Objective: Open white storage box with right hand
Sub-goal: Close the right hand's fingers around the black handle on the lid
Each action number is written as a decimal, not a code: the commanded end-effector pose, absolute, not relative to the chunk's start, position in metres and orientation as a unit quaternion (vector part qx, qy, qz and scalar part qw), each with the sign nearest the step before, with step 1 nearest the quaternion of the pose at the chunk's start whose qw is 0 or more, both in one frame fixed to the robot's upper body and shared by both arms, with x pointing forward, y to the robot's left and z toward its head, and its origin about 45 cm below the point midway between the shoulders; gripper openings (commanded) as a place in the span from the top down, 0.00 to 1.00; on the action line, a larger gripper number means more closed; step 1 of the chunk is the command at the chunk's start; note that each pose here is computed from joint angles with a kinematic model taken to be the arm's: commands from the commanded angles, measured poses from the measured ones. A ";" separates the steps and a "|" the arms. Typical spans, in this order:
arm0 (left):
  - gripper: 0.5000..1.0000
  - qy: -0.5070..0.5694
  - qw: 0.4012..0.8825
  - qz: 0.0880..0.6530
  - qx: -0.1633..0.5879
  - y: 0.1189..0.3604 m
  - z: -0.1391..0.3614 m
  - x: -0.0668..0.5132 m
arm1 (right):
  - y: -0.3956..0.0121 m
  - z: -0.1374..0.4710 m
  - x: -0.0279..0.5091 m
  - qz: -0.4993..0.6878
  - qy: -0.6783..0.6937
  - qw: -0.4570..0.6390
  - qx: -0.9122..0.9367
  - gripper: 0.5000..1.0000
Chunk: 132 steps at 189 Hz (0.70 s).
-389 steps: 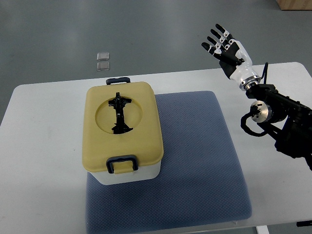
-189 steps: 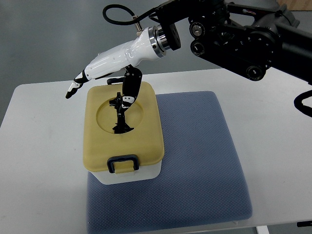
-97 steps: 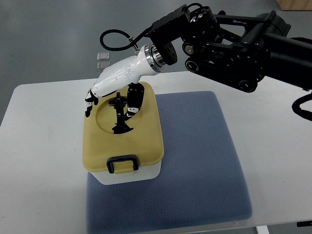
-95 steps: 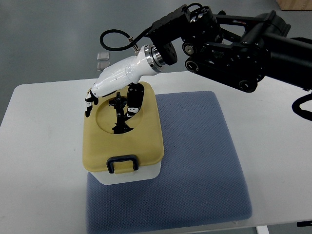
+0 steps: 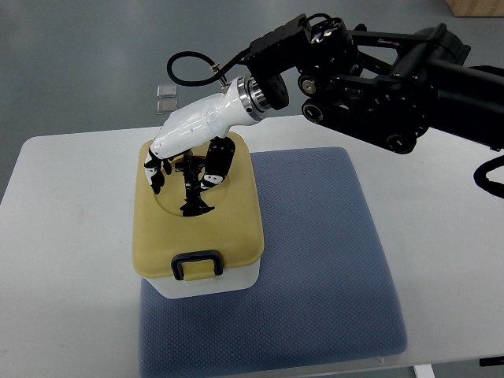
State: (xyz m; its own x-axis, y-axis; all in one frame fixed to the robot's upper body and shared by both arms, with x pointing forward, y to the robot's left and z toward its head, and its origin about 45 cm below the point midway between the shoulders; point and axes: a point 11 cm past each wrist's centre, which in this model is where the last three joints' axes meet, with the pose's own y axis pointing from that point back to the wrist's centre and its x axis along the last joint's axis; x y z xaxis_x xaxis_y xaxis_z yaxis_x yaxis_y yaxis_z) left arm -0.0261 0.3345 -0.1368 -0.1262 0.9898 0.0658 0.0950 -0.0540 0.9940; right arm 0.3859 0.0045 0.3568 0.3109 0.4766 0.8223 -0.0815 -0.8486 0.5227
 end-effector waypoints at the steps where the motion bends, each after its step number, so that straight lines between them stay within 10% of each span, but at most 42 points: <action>1: 0.00 0.538 0.428 0.523 0.504 0.334 -0.137 -0.026 | 0.001 0.354 0.388 0.574 0.123 0.246 0.771 0.61; 56: 0.00 0.538 0.428 0.523 0.504 0.334 -0.137 -0.026 | -0.006 0.355 0.394 0.573 0.115 0.252 0.771 0.77; 132: 0.00 0.538 0.428 0.523 0.504 0.334 -0.137 -0.026 | -0.009 0.360 0.393 0.568 0.119 0.246 0.777 0.73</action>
